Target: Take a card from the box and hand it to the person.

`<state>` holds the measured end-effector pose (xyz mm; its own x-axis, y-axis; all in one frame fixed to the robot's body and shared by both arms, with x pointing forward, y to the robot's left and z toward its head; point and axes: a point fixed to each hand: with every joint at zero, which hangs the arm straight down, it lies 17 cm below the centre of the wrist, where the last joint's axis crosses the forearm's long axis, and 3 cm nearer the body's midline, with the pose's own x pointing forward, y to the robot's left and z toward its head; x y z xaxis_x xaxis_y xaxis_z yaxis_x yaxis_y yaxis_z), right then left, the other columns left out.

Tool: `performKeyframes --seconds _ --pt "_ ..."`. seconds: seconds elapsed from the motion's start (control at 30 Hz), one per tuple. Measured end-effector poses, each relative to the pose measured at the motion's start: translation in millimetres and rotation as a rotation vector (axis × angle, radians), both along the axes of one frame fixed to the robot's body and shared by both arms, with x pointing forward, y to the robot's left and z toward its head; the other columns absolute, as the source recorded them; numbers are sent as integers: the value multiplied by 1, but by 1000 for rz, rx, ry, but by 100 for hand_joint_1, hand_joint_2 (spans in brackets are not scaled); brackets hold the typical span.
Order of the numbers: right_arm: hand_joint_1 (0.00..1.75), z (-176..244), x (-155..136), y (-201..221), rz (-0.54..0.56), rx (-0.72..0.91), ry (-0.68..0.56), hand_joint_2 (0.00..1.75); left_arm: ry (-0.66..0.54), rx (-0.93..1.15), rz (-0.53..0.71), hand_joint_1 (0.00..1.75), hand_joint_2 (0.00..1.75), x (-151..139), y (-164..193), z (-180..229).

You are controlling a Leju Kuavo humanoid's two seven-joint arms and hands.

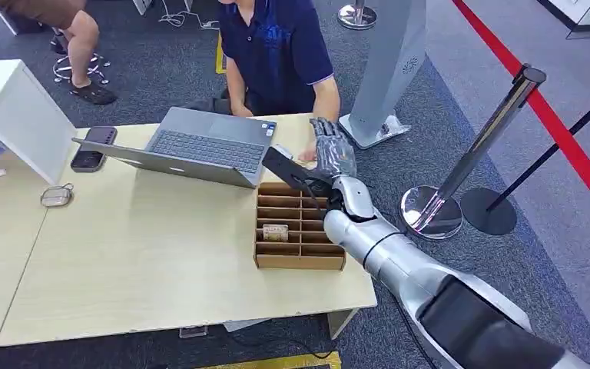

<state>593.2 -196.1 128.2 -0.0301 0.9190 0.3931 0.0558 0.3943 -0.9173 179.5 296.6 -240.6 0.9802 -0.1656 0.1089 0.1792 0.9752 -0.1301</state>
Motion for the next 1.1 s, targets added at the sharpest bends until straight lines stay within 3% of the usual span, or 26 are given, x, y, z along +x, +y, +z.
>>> performKeyframes --seconds 0.6,0.83,1.1 --pt "0 17 0 6 26 48 -87 175 -13 -4 11 0 0 2 -1 0" --pt "0 55 1 13 27 112 -211 175 -20 -6 27 0 0 0 0 -1" --pt "0 99 0 2 2 170 -268 175 -21 -3 53 0 0 -9 6 -4"
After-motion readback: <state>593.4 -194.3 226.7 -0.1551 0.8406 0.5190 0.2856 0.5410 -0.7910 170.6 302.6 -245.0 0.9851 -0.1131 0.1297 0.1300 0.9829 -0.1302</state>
